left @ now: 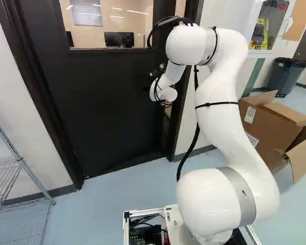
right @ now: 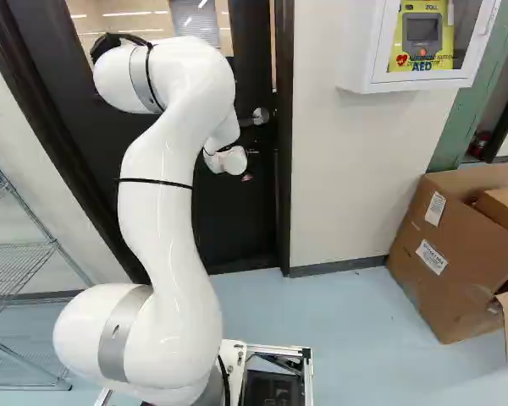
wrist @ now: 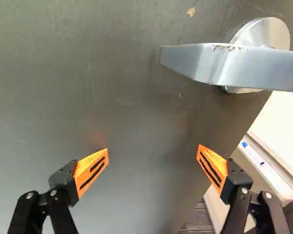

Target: Open the door and move inside

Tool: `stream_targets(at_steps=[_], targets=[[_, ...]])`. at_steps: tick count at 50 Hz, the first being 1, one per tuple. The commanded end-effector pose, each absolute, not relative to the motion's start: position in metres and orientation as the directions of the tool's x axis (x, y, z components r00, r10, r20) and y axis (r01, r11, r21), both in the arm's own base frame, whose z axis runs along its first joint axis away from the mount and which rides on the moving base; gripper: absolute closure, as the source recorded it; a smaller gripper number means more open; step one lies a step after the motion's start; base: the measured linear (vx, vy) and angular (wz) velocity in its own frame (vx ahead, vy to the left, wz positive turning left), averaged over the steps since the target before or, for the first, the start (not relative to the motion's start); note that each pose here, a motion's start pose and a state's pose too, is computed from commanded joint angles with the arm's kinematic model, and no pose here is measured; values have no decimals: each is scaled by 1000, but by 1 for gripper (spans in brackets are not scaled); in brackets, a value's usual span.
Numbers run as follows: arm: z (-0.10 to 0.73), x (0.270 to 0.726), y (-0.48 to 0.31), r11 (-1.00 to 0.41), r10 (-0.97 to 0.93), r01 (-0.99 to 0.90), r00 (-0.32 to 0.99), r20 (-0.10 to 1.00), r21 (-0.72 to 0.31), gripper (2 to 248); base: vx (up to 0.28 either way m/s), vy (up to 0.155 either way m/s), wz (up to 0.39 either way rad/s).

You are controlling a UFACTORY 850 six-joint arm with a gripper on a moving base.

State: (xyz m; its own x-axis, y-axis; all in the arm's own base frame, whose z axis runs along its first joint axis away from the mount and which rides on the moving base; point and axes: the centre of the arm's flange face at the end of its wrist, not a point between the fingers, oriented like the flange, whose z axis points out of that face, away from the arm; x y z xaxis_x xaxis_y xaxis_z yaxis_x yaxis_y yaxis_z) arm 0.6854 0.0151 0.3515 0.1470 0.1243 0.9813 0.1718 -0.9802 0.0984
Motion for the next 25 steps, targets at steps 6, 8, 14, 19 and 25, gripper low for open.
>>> stream_targets(at_steps=[6,8,14,19,25], targets=[[350,694,19,-981,119,168,139,983,94,3,0,0,0],[349,697,20,-982,116,167,137,984,93,3,0,0,0],[348,705,25,-983,110,163,129,986,88,3,0,0,0],[346,711,28,-984,104,159,124,987,83,3,0,0,0],[345,718,33,-985,96,155,117,988,77,3,0,0,0]])
